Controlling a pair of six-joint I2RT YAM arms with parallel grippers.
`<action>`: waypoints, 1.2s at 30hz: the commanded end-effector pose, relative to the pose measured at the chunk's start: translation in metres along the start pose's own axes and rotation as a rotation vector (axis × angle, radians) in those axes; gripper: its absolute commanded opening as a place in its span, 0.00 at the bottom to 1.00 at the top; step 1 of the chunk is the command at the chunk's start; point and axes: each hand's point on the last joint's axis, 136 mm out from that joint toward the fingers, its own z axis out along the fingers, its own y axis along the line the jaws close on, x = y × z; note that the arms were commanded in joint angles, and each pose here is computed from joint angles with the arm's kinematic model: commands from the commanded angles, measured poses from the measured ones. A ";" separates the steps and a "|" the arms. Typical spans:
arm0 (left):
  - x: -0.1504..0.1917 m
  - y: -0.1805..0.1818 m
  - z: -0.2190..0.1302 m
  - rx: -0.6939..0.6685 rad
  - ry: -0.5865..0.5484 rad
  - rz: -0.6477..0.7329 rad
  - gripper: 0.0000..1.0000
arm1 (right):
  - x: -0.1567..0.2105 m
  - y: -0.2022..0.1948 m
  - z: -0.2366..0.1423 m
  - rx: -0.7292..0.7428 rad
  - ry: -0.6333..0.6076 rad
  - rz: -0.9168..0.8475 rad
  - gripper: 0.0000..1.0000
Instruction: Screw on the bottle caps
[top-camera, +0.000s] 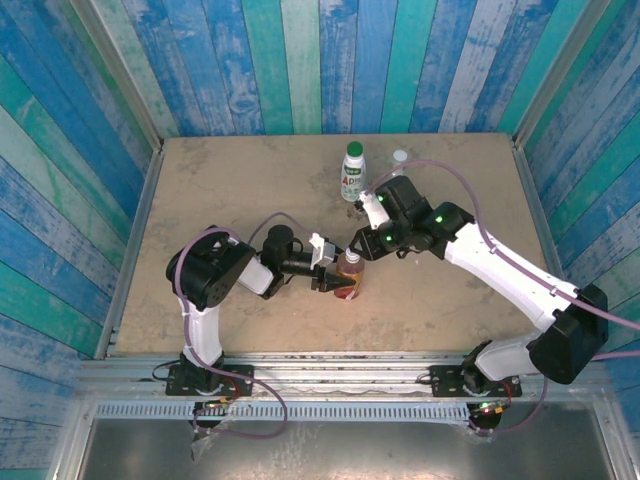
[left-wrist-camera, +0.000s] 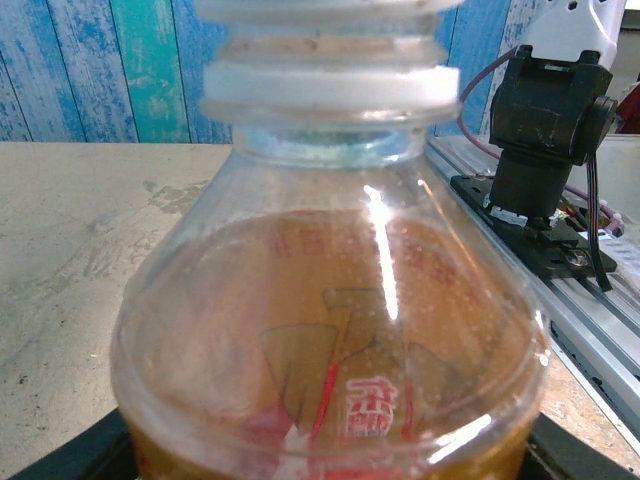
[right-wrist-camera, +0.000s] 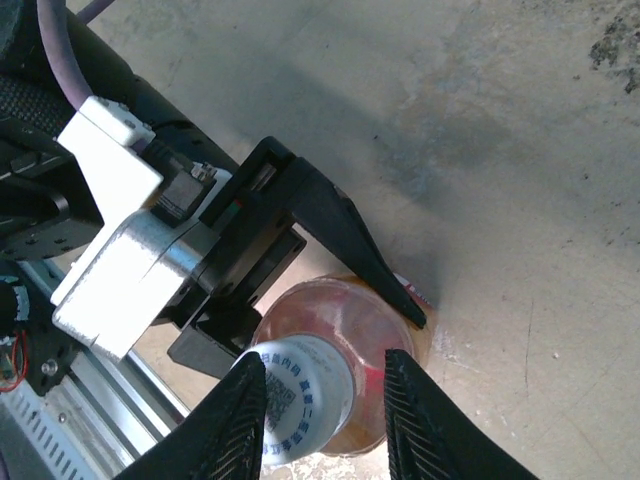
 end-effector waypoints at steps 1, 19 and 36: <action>0.031 -0.008 -0.002 0.003 0.071 -0.142 0.54 | 0.009 0.001 -0.008 -0.004 0.017 -0.004 0.35; 0.030 -0.009 -0.003 0.005 0.070 -0.141 0.54 | 0.020 -0.011 0.002 0.034 0.040 0.005 0.30; 0.031 -0.009 -0.003 0.005 0.072 -0.145 0.54 | 0.001 0.002 -0.018 -0.022 -0.061 0.003 0.32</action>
